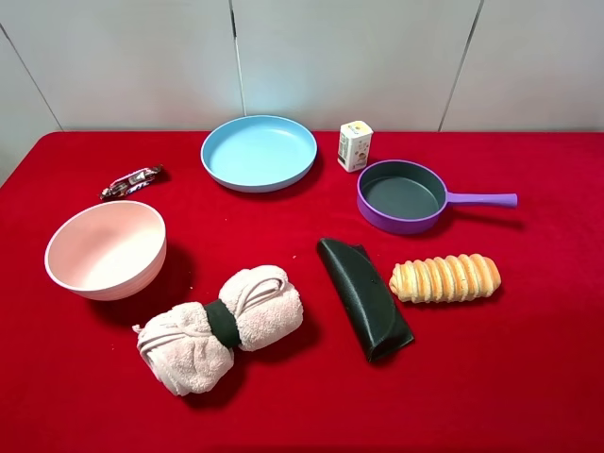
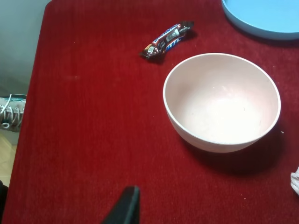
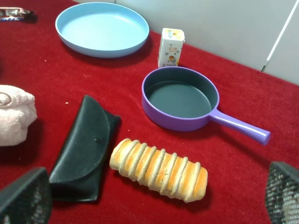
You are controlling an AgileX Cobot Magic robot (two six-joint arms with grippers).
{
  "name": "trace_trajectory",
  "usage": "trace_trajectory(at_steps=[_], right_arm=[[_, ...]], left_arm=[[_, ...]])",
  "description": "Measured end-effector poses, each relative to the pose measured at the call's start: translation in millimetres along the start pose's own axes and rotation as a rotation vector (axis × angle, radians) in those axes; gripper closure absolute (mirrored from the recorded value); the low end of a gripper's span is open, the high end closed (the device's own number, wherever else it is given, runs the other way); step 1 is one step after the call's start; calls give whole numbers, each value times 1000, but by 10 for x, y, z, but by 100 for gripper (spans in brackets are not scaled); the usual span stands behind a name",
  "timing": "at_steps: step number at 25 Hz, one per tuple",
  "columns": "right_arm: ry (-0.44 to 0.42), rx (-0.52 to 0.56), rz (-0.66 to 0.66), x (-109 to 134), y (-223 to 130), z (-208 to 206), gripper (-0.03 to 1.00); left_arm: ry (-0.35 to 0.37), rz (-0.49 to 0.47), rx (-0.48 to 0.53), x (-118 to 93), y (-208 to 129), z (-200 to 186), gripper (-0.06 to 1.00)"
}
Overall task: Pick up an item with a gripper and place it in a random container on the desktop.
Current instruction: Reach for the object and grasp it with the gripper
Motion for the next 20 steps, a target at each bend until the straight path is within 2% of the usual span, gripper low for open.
trace_trajectory(at_steps=[15, 20], right_arm=[[0, 2, -5, -1, 0, 3, 27], [20, 72, -8, -14, 79, 91, 27]], left_arm=[[0, 0, 0, 0, 0, 0, -4], [0, 0, 0, 0, 0, 0, -4]])
Point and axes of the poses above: a point on each arm's last joint axis where the gripper is mounted, z pointing out along that axis toward the gripper, x along the wrist's bending axis when the last joint is at zero, y = z × x, the point moved 5 cm from there along z, pointing out along that axis toward the gripper, and after that the axes turned 3 degrees about z, right-handed, at the moved point
